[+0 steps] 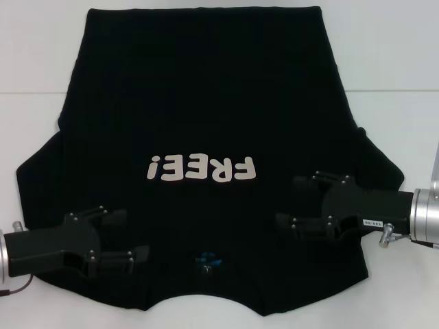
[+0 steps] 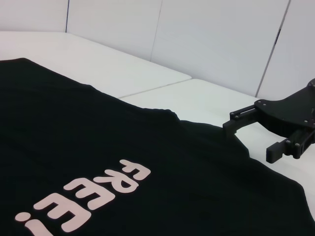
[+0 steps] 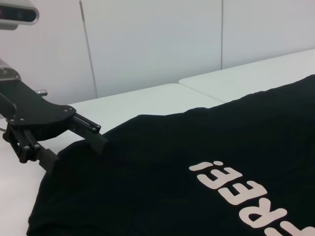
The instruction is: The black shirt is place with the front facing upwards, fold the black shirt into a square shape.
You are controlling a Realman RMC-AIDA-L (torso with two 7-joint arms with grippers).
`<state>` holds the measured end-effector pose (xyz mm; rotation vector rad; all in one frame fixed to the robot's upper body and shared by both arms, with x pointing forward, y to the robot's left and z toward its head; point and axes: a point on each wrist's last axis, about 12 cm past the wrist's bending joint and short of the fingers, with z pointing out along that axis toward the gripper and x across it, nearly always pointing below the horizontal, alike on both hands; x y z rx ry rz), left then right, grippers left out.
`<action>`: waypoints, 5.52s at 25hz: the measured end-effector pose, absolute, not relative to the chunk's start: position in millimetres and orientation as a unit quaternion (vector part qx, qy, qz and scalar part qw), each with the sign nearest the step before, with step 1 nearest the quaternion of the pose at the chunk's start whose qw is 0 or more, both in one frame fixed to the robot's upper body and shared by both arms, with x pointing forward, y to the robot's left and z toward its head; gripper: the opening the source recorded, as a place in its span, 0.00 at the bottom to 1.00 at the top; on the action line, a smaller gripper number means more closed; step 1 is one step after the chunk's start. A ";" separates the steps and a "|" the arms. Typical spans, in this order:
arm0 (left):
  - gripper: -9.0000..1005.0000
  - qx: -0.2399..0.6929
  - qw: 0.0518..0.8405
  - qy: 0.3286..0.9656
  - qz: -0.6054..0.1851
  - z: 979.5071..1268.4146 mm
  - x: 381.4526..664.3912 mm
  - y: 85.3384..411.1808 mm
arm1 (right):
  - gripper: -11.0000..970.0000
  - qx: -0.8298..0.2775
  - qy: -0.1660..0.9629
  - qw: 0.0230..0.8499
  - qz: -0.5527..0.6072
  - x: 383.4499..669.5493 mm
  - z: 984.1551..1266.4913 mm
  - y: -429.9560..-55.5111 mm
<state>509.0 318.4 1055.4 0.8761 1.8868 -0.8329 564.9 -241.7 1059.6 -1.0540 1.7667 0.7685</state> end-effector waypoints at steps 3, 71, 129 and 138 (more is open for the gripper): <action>0.93 0.352 0.435 0.758 -0.335 1055.3 509.0 318.1 | 0.92 -0.427 0.716 0.455 0.312 564.8 1059.5 -241.7; 0.93 0.221 0.404 0.797 -0.392 1068.1 518.7 330.8 | 0.92 -0.425 0.717 0.451 0.320 562.3 1058.3 -241.1; 0.93 -0.198 0.361 0.868 -0.277 1057.2 564.3 404.1 | 0.92 -0.421 0.715 0.443 0.340 557.3 1057.1 -239.0; 0.93 -0.197 0.357 0.870 -0.277 1054.4 563.1 401.3 | 0.92 -0.421 0.715 0.443 0.340 557.2 1057.2 -238.9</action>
